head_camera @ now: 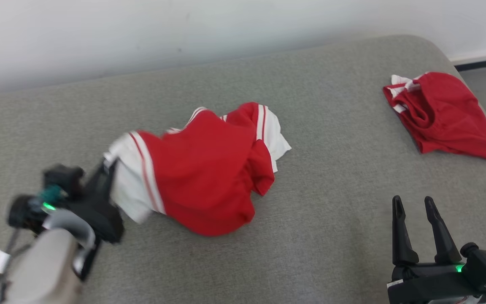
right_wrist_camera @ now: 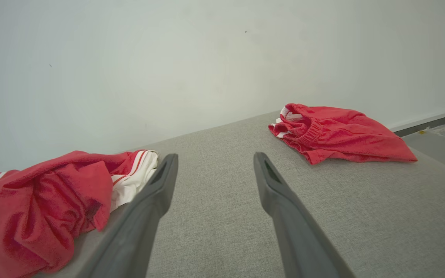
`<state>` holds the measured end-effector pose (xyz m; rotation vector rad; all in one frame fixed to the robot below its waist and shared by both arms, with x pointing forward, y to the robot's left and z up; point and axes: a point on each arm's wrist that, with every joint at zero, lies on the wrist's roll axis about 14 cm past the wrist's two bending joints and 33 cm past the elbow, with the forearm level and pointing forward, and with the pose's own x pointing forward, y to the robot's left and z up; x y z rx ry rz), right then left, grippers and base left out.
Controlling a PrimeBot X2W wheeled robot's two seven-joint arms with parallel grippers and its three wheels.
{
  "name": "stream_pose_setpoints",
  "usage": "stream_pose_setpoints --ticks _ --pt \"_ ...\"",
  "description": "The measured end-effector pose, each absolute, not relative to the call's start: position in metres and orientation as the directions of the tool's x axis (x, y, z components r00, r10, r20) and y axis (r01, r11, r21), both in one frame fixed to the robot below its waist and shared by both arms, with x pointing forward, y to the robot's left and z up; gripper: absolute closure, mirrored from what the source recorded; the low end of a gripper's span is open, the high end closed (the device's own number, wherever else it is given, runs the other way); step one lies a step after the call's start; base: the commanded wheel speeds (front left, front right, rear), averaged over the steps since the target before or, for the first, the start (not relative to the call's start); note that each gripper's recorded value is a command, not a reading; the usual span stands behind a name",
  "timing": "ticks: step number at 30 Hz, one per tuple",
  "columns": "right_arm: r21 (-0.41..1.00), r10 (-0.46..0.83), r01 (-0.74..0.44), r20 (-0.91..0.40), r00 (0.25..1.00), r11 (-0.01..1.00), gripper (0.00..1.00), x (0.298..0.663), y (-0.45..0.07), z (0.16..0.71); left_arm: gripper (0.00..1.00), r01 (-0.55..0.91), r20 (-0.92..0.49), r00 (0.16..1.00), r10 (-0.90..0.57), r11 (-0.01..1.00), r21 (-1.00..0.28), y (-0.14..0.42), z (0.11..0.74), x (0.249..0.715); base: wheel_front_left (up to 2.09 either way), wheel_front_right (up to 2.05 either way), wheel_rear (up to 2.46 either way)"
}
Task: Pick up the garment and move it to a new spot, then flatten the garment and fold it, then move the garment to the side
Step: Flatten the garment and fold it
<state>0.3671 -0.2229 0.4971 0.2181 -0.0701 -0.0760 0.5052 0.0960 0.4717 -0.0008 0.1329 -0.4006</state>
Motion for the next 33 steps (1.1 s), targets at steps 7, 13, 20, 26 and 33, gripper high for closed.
stream_pose_setpoints --ticks 7,13,20,26,33 --pt "0.231 -0.051 0.032 0.078 0.996 0.973 0.00 0.368 -0.211 0.502 1.00 0.239 0.141 0.957 -0.254 0.964 0.116 0.168 0.588 0.533 0.00 0.00 0.00" --pt "0.239 -0.040 0.018 0.089 0.995 0.971 0.00 0.367 -0.206 0.505 1.00 0.141 0.315 0.926 -0.207 0.965 0.219 0.201 0.679 0.529 0.00 0.00 0.00" --pt "0.247 -0.043 0.019 0.093 0.995 0.969 0.00 0.366 -0.206 0.506 1.00 0.120 0.416 0.879 -0.231 0.954 0.276 0.195 0.732 0.511 0.00 0.00 0.00" --pt "0.250 -0.047 0.024 0.085 0.995 0.968 0.00 0.366 -0.206 0.503 1.00 0.288 0.360 0.860 -0.363 0.926 0.244 0.132 0.707 0.498 0.00 0.00 0.00" --pt "0.249 -0.055 0.031 0.092 0.994 0.968 0.00 0.369 -0.209 0.506 1.00 0.470 0.298 0.823 -0.484 0.874 0.121 0.056 0.666 0.485 0.00 0.00 0.00"
